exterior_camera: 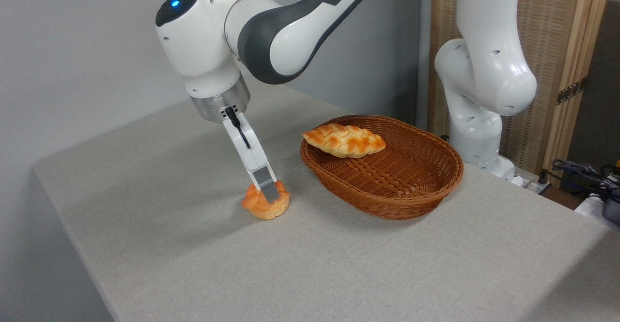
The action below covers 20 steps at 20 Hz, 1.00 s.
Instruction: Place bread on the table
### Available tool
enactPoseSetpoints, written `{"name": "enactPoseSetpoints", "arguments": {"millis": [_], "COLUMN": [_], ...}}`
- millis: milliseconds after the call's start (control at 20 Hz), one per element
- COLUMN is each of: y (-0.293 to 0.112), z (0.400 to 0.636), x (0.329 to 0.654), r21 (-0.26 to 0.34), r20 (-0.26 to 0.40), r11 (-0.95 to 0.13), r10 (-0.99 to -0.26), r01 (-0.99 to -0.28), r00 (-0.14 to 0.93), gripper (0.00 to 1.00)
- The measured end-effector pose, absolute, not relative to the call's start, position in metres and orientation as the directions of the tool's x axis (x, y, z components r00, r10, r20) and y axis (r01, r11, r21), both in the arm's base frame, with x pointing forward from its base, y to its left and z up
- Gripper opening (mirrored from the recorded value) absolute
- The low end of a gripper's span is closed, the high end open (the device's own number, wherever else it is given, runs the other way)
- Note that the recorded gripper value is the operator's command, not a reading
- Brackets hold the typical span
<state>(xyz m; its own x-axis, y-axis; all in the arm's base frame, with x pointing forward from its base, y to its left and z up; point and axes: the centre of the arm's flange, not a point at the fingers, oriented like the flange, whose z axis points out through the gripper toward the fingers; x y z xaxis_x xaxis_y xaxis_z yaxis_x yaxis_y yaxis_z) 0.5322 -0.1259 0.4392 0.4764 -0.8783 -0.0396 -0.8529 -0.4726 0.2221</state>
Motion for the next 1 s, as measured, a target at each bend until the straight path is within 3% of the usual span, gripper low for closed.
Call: {"name": "enactPoseSetpoints", "arguments": {"millis": [200,500,650,1000], "y": [-0.126,-0.117,-0.099,-0.041], "z": [0.446,0.495,0.519,0.548], "x": [0.535,0.551,0.559,0.569], "r21": [0.211,0.126,0.054,-0.006], "r20": [-0.029,0.013,0.009,0.031], "r11": [-0.472,-0.573,-0.633,-0.706], "r10": [-0.878,-0.815,-0.773,-0.708], "r01": [-0.856,-0.81,-0.772,-0.708], "r00": [0.477,0.579,0.634,0.706], "gripper": [1.0,1.0,1.0,1.0]}}
